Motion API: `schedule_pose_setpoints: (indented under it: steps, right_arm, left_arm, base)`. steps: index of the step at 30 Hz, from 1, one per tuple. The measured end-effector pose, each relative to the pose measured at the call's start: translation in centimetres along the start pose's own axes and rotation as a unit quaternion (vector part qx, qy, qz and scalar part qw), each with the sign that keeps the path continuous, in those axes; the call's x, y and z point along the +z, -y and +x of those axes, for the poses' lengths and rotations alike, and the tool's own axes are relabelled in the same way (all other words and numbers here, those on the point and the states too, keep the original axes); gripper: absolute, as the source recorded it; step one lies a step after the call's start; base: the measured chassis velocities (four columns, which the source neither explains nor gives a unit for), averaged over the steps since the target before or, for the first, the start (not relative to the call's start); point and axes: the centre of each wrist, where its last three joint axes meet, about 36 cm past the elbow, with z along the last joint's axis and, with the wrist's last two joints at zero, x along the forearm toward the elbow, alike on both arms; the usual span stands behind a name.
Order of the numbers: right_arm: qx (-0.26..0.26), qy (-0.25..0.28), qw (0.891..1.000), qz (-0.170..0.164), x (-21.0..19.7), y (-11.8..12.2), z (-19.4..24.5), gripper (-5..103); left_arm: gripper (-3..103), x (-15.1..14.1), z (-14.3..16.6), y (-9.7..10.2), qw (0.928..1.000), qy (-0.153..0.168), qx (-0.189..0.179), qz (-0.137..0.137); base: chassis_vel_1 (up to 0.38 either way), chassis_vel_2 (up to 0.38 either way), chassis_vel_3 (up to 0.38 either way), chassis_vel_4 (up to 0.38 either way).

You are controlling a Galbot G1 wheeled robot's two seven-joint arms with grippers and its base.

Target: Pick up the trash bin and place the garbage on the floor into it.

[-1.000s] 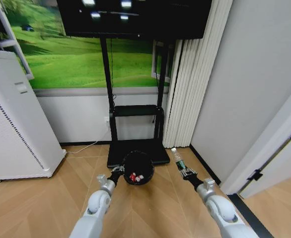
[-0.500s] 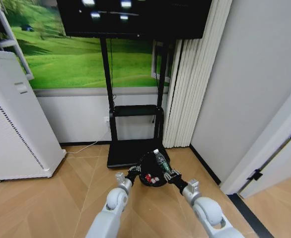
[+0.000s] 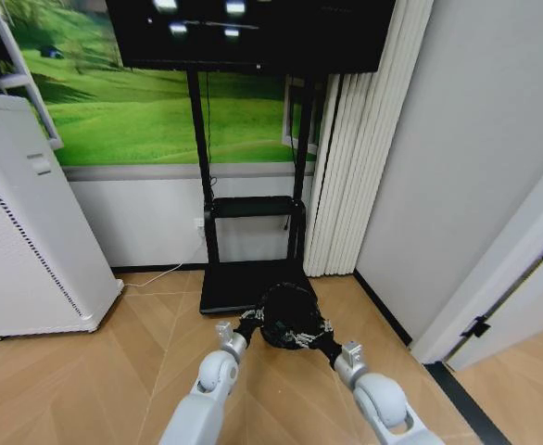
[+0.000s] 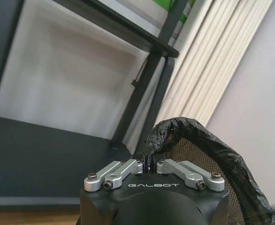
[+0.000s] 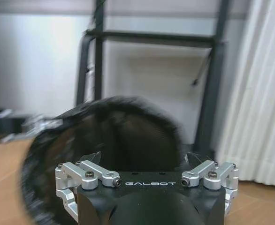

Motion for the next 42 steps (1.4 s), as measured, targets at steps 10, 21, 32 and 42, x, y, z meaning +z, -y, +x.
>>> schedule_pose_setpoints:
  steps: [10,21,32,42]
  right_arm:
    - [0.142,-0.002,0.989,-0.048,0.8,1.1,1.6,100]
    - [0.193,-0.013,0.981,-0.024,6.3,-0.9,4.5,100]
    - [0.183,-0.001,0.983,-0.016,7.2,-0.9,4.9,100]
    - [0.182,-0.007,0.983,-0.013,8.4,-0.5,6.2,100]
  left_arm:
    - [7,-3.7,7.0,-6.3,0.9941,0.032,-0.066,-0.081]
    - [7,-6.6,15.7,-10.8,0.9806,0.051,-0.144,-0.123]
    - [7,-7.0,14.7,-10.5,0.9812,0.056,-0.142,-0.118]
    - [7,-6.6,14.3,-9.5,0.9823,0.054,-0.138,-0.115]
  base:
    - [0.0,0.0,0.0,0.0]
    - [0.0,0.0,0.0,0.0]
    - [0.119,-0.039,-0.105,0.05]
    - [0.403,-0.065,-0.408,0.06]
